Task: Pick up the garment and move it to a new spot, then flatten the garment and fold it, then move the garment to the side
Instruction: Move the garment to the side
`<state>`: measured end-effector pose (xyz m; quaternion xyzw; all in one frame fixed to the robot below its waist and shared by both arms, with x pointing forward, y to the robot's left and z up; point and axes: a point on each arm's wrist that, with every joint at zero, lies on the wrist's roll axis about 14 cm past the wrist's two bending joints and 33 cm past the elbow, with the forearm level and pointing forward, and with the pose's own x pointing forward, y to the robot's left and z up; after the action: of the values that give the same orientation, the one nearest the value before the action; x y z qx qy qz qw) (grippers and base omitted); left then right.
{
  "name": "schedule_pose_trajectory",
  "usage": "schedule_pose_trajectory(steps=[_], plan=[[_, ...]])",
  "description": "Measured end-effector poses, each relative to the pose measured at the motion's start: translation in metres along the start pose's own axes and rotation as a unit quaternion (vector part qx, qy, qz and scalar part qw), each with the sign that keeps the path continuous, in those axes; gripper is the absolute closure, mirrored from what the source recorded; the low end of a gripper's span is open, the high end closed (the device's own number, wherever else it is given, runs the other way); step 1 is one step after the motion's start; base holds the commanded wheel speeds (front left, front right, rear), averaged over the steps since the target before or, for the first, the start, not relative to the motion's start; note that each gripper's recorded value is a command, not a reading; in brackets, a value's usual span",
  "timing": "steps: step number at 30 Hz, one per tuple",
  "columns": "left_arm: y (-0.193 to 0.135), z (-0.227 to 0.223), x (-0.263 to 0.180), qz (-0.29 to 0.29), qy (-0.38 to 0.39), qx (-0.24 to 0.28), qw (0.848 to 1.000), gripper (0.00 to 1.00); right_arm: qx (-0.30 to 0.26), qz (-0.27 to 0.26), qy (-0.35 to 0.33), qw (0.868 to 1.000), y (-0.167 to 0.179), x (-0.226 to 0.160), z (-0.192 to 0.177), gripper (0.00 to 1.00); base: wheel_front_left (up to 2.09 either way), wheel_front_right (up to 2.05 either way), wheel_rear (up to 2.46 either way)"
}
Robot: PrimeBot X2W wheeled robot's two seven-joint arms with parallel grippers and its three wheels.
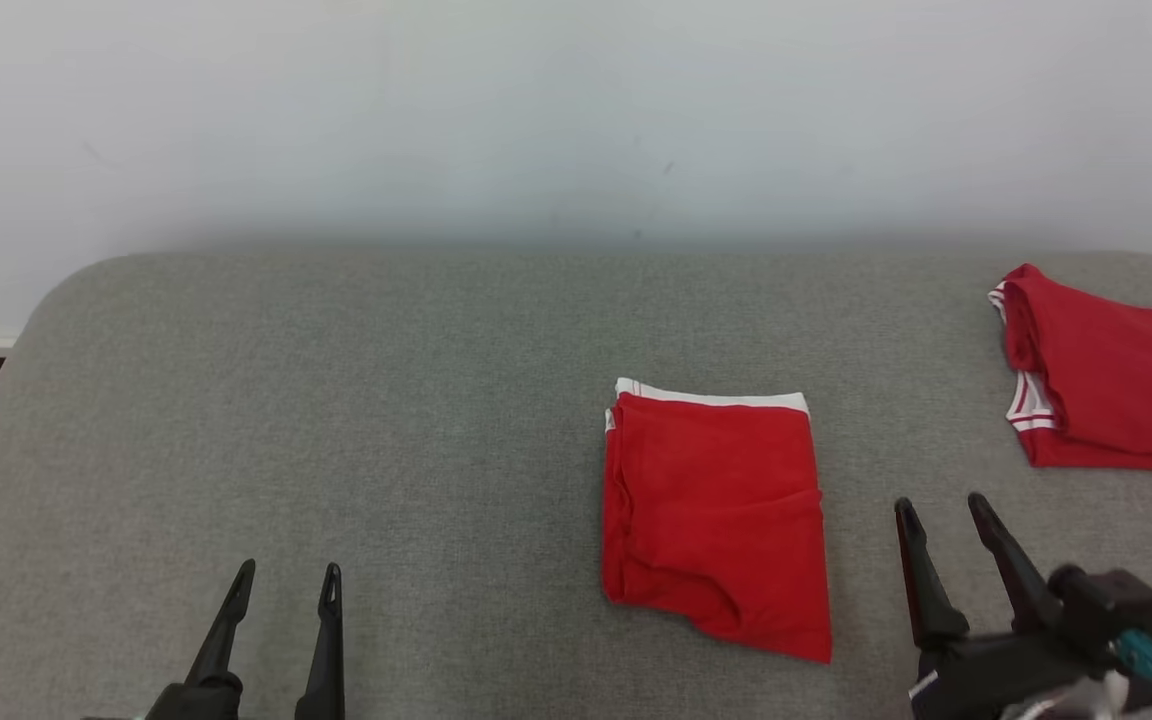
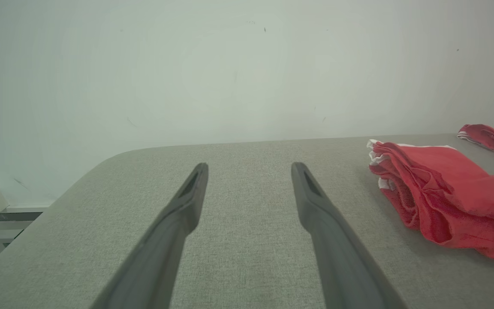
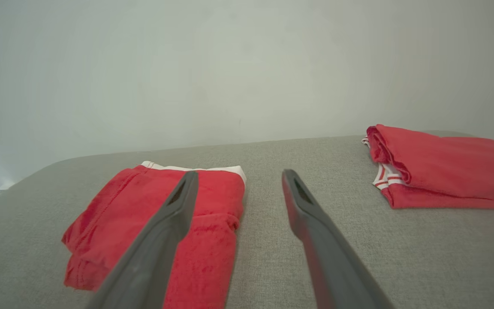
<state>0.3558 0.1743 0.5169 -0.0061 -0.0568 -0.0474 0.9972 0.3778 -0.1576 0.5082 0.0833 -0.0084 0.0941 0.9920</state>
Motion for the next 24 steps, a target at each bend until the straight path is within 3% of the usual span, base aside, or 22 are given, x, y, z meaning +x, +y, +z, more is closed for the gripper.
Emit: schedule_pose_trajectory(steps=[12,24], plan=[[0.014,-0.010,-0.001,0.025,0.017,0.001,1.000,0.00,-0.017,0.032,0.089,0.995,0.011,0.068,-0.036,0.00,0.00,0.00,0.00],[0.028,-0.019,0.004,0.047,0.030,0.003,0.998,0.00,0.007,0.030,0.194,0.980,0.018,0.083,-0.107,0.00,0.00,0.00,0.00]])
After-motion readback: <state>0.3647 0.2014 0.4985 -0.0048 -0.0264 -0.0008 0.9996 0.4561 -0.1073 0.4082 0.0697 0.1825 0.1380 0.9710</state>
